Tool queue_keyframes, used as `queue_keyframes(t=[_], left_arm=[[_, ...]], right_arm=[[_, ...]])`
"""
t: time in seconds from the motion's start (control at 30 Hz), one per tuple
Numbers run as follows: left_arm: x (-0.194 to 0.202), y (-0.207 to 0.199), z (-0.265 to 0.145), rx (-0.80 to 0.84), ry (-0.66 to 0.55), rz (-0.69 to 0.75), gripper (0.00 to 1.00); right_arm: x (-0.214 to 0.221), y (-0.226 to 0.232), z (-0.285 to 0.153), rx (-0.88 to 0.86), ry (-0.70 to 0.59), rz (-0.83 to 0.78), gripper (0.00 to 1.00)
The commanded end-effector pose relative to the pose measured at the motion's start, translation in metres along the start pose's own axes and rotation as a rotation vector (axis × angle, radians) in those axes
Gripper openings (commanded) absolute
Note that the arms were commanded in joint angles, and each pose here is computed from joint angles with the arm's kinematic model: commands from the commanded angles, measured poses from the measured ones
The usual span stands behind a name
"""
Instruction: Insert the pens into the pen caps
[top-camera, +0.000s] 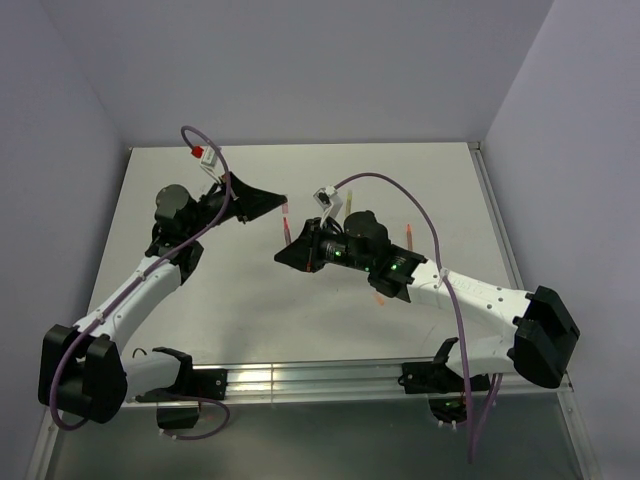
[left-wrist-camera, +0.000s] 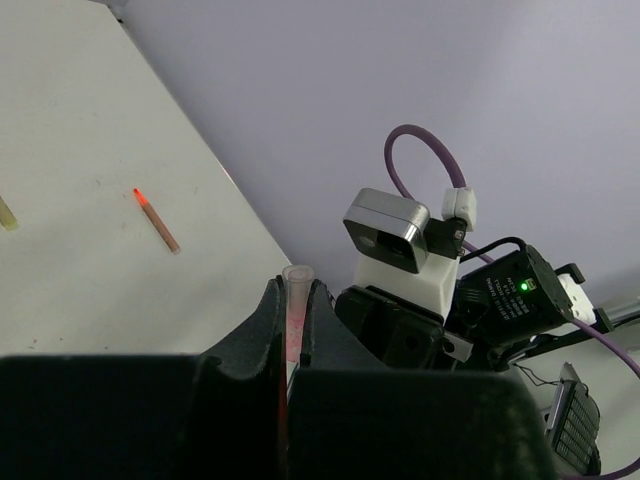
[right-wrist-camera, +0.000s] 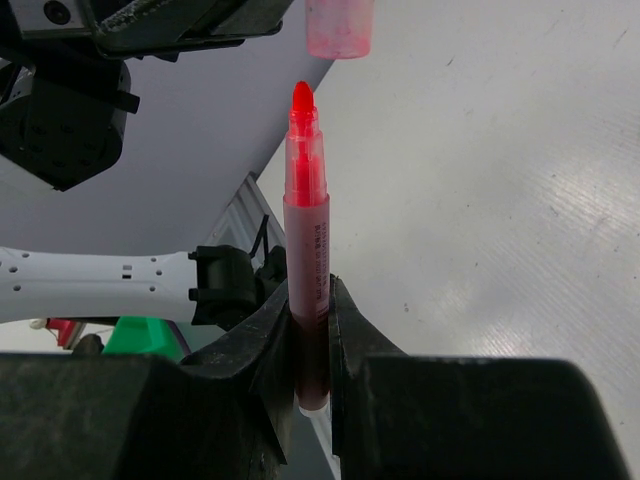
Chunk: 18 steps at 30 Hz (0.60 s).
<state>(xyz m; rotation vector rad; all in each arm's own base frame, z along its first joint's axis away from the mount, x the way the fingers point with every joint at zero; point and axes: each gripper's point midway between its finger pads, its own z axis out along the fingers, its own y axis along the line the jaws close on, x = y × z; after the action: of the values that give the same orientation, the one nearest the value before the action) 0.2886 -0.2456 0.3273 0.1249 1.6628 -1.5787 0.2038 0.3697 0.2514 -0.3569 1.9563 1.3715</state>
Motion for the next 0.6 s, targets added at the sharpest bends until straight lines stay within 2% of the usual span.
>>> queue_keyframes(t=[0.0,0.57], left_arm=[[-0.0054,-0.0231,-0.0045,0.074,-0.013,0.063,0.0],[-0.0024,-0.0253,-0.0048,0.095,-0.003,0.054,0.0]], right_arm=[[-0.0256,0.0265,0.0028,-0.073,-0.065,-0.02,0.0],[-0.0305,0.0228,-0.0007,-0.039,-0.083,-0.026,0.0]])
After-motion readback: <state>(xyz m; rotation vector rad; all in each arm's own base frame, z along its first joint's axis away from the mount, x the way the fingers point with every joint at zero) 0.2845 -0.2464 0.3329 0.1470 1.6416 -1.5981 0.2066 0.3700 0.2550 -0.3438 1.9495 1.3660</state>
